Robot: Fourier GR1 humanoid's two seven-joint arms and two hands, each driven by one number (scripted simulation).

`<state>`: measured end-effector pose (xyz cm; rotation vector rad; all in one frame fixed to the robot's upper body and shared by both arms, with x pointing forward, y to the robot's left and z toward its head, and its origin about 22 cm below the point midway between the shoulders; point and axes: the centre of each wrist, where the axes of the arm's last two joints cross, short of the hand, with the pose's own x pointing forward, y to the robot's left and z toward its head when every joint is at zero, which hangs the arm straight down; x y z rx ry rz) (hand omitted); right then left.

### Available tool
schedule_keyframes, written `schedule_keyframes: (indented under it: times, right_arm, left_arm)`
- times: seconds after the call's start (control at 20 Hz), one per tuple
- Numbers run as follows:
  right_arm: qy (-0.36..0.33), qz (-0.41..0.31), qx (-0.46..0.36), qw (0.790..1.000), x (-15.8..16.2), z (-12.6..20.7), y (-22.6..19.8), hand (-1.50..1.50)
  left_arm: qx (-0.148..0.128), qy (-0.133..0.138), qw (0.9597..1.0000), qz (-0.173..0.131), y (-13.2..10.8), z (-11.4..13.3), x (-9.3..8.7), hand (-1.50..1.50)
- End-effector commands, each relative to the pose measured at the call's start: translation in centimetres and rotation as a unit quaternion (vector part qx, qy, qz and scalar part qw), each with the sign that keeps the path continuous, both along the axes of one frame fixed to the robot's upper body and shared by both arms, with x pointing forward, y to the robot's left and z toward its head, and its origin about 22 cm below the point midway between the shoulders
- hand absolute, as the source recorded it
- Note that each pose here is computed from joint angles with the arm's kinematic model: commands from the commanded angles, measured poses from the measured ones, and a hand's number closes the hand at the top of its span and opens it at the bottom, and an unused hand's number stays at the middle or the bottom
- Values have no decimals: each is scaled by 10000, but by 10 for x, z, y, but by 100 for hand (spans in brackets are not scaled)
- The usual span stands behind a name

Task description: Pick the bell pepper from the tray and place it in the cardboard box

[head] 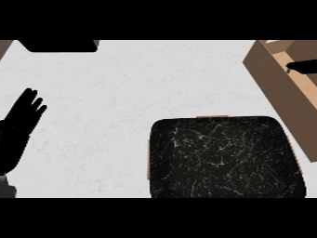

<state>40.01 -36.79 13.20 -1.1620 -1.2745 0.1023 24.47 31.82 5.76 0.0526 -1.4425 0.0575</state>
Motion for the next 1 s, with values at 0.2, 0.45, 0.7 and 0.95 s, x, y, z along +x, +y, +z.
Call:
schedule_keyframes:
  times: [0.2, 0.45, 0.7, 0.95]
  right_arm:
    - [-1344, -559, 1023, 9840, -34, 24, -53, -150]
    - [-1604, -575, 1268, 9772, -84, 19, -89, -150]
    - [-1549, -292, 1366, 9780, -128, 17, -119, -150]
    - [-1562, -172, 1253, 9796, -151, 14, -131, -150]
  left_arm:
    - [102, -47, 9999, -17, 14, 11, 3, 0]
    - [3, 31, 10000, 83, 1, 2, 6, 0]
    - [56, 49, 10000, 55, -2, -6, 13, 0]
    - [-30, 24, 10000, 70, -8, -3, 11, 0]
